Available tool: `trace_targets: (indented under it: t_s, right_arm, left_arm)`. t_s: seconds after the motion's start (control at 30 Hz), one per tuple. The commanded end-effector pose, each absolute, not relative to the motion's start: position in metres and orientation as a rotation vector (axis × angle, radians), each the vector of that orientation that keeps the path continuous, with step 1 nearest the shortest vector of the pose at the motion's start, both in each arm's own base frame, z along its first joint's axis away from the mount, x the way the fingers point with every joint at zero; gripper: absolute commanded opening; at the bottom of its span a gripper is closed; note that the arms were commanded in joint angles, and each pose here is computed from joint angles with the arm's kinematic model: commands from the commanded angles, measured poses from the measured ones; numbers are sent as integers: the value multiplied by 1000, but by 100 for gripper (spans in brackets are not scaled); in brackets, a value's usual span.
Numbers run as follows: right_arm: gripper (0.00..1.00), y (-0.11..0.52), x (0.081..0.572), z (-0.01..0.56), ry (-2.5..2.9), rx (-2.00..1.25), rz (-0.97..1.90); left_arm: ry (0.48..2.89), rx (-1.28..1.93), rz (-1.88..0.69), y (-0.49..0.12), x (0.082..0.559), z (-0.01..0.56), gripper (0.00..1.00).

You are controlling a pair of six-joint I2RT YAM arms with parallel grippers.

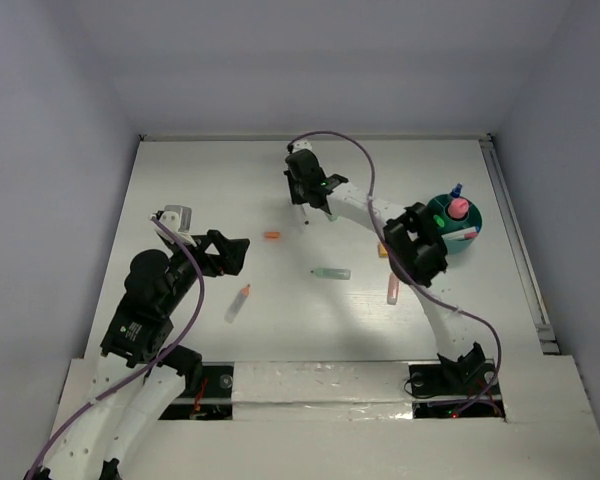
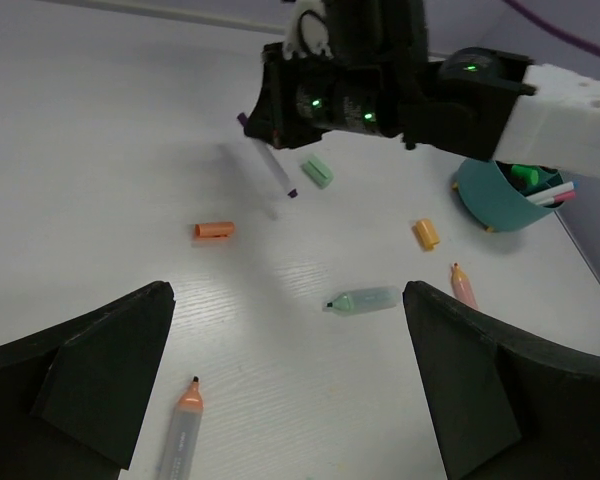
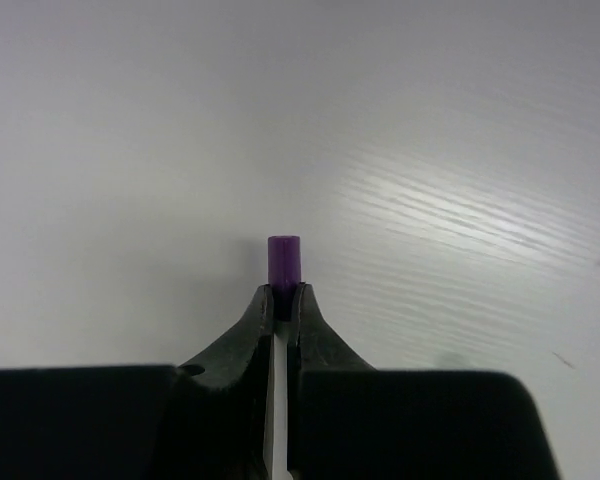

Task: Sort the stationery into containers
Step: Pick up the pen from the center of the board, then place the pen in the storage box.

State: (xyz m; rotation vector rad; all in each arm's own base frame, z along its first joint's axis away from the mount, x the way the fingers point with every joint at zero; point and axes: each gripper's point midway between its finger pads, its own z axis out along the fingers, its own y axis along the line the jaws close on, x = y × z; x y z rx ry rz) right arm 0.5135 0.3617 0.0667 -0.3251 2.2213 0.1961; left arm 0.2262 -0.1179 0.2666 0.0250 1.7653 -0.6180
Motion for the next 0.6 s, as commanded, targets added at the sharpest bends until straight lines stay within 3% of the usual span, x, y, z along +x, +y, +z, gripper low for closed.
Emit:
trace_targets:
  t_s: [0.0,0.03,0.1,0.13,0.17,0.2,0.23,0.3,0.33,0.4,0.57]
  right_arm:
    - [0,347,536,244,1785,13,380]
    - [0,325,528,302,1653,99,381]
    - [0,287,514,298,1627,141,274]
    - [0,248,501,346,1501,260,245]
    - [0,225,491,355,1462,307,217]
    - [0,199,478,323,1496,321,138]
    - [0,159,454,361,1381,436,135]
    - [0,100,435,358,1331,561,71]
    - [0,75,422,329,1357,586,7]
    - [0,14,389,342,1248,722,-60]
    - [0,-63,341,304,1208,844,-256]
  left_arm:
    - [1722,45,-638,-122,229,277,99]
    - [1721,46,-639,-122,229,277,99]
    - [1715,50,-642,-122,227,278,99]
    - [1711,50,-643,-122,227,279,99]
    - [1710,50,-645,-122,227,280,99]
    - [1699,51,-645,-121,225,282,99]
    - [1698,50,-647,-121,225,282,99]
    - [1687,59,-657,-123,222,285,99]
    - [1686,69,-664,-125,220,285,99]
    - [1679,77,-670,-126,218,287,99]
    - [1669,96,-688,-130,214,289,99]
